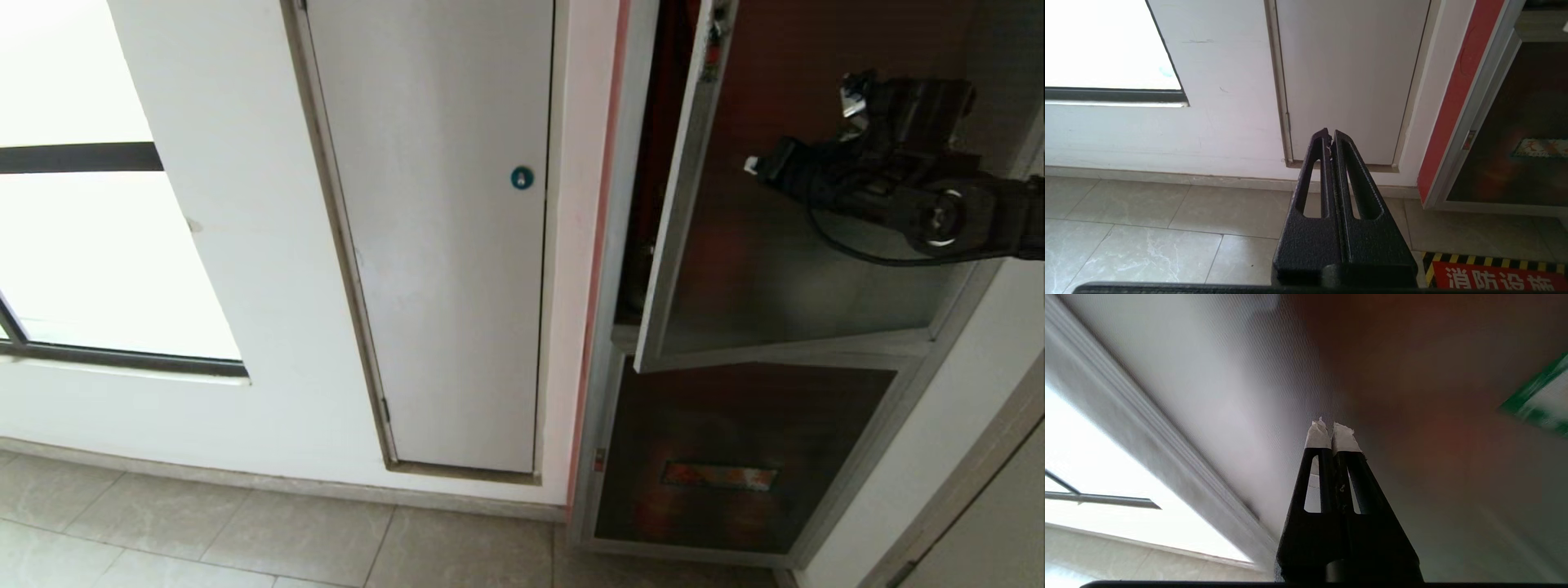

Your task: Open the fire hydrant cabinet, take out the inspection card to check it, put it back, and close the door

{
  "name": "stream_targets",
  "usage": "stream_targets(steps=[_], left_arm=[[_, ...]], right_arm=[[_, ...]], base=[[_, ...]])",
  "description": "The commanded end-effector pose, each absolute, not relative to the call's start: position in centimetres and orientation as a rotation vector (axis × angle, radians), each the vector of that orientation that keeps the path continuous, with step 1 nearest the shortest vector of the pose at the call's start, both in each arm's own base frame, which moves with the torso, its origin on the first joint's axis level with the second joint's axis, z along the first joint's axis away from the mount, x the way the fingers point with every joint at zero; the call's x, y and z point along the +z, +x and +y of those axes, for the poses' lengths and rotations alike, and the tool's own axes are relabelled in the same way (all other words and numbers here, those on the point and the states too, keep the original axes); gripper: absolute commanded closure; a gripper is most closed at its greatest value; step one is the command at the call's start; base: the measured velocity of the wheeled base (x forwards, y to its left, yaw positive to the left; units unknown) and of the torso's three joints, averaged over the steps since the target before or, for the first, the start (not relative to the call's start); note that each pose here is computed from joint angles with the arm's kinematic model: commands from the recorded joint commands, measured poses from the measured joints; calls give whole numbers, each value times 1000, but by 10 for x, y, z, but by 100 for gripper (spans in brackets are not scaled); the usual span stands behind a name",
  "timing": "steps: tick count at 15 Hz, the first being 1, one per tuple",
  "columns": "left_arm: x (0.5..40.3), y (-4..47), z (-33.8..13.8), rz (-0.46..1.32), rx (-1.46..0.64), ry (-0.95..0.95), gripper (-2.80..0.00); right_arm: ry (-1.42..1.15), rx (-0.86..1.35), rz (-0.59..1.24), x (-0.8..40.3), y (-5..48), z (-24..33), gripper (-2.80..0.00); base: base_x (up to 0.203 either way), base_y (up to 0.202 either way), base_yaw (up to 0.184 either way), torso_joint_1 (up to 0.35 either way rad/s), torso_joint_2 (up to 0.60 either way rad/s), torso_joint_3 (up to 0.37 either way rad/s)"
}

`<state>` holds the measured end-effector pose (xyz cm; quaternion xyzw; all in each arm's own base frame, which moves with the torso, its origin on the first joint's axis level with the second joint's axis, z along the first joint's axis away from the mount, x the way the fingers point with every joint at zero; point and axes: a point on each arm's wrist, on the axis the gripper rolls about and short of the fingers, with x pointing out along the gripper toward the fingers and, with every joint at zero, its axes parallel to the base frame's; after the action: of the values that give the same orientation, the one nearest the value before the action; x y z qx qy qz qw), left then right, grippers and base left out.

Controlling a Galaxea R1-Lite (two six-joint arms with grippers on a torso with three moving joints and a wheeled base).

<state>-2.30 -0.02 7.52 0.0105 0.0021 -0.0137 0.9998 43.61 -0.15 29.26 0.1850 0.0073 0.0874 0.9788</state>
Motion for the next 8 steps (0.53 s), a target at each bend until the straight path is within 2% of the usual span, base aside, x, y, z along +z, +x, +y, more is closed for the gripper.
stream_targets(steps=[1,5,8], left_arm=[[75,-23,0,4,-28,21,0],[75,-23,0,4,-28,21,0],[75,-23,0,4,-28,21,0]], right_arm=[[378,183,57,274,453,6,0],[383,185,96,274,449,13,0],[389,178,130,285,422,17,0]], base=[[0,0,0,0,0,0],[0,0,0,0,0,0],[0,0,0,0,0,0]])
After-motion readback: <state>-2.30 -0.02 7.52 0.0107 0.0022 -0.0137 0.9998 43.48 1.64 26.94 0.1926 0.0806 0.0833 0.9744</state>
